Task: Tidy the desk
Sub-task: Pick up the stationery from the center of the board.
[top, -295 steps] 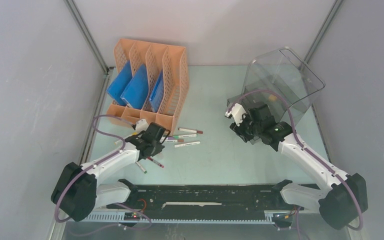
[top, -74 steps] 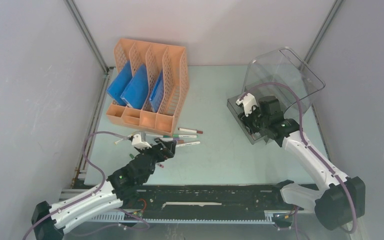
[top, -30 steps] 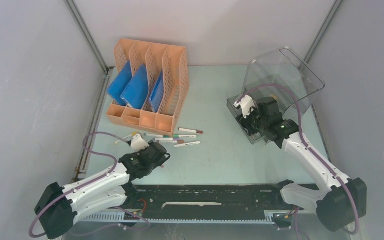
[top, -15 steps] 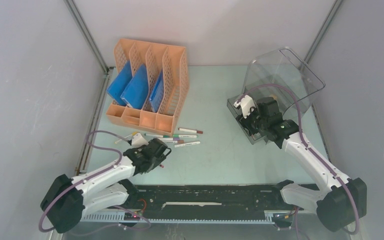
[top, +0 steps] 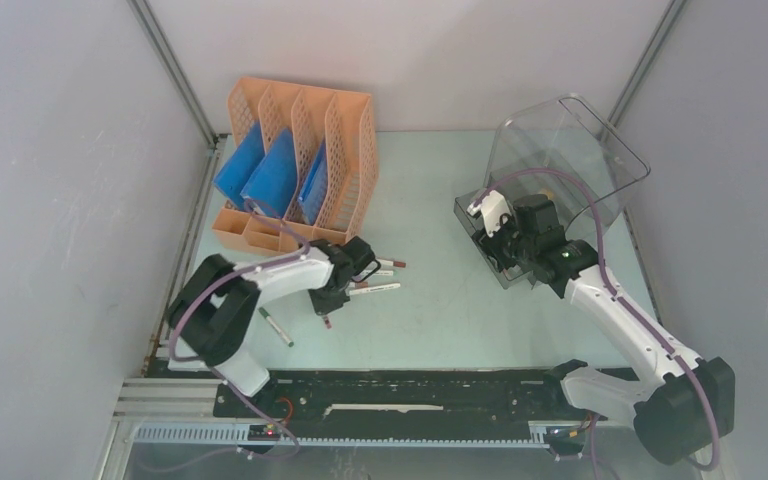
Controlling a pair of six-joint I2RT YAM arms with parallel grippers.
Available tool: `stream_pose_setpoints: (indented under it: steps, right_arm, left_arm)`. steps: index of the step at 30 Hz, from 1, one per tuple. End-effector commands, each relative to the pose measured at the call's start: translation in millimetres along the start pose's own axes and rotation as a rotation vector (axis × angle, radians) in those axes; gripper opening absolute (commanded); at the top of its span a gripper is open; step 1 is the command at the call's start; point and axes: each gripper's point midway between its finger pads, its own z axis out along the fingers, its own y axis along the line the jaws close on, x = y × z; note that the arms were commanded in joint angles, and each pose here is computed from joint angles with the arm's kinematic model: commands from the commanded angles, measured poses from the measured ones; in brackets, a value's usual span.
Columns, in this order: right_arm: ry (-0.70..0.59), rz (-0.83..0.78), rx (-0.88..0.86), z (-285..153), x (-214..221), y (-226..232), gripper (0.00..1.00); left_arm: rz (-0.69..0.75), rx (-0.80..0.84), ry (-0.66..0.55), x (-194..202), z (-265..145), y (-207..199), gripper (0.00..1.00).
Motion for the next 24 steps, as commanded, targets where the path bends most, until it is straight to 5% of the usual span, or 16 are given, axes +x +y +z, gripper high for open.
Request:
stream_pose_setpoints:
  steps: [1,24]
  right_arm:
    - [-0.035,-0.024,0.022,-7.4,-8.1,-3.5,0.54]
    - [-0.042,-0.025,0.000,-7.9,-9.1,1.2,0.54]
  left_arm:
    - [0.121,-0.164,0.146,33.6,27.2,21.7,0.06]
    - [0.035,0.062,-0.069,13.4,-14.5,13.3,0.00]
